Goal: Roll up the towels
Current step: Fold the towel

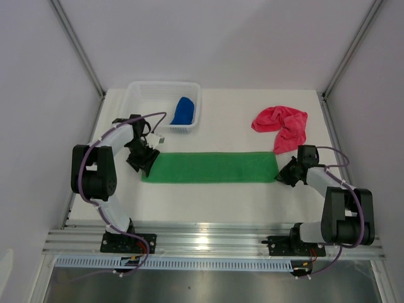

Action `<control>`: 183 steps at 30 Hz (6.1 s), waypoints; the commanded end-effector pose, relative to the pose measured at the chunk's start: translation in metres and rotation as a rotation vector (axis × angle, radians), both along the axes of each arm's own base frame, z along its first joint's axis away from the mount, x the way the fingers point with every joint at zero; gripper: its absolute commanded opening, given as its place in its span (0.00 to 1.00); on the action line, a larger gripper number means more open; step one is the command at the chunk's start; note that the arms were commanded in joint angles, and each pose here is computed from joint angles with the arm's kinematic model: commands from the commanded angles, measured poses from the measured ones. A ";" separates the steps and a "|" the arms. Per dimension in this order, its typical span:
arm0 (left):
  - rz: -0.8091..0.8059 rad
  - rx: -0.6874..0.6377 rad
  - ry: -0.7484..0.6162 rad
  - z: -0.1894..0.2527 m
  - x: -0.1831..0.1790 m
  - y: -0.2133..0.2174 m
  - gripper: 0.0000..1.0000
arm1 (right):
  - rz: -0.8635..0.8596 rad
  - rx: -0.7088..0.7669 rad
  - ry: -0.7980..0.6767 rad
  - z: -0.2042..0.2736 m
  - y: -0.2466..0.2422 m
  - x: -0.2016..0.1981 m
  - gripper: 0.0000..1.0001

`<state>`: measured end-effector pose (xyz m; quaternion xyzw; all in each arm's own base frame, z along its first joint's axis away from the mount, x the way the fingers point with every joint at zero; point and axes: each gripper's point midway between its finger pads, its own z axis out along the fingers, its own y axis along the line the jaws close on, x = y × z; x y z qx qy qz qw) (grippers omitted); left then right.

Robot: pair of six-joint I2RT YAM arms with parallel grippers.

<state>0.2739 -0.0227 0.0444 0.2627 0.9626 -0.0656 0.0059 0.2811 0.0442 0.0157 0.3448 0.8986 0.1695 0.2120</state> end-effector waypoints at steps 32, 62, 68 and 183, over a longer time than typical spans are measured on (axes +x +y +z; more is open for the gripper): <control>0.115 -0.359 0.089 0.016 0.002 -0.077 0.54 | 0.717 -0.250 -0.332 0.142 0.245 0.057 0.00; 0.119 -0.515 0.212 -0.004 -0.007 -0.119 0.35 | 0.943 0.011 -0.503 0.137 0.413 -0.003 0.00; 0.116 -0.512 0.204 -0.003 -0.005 -0.118 0.34 | 1.075 0.118 -0.486 0.132 0.431 -0.031 0.00; -0.068 -0.391 0.024 0.022 0.026 -0.162 0.32 | 0.748 -0.012 -0.067 0.007 0.158 -0.088 0.00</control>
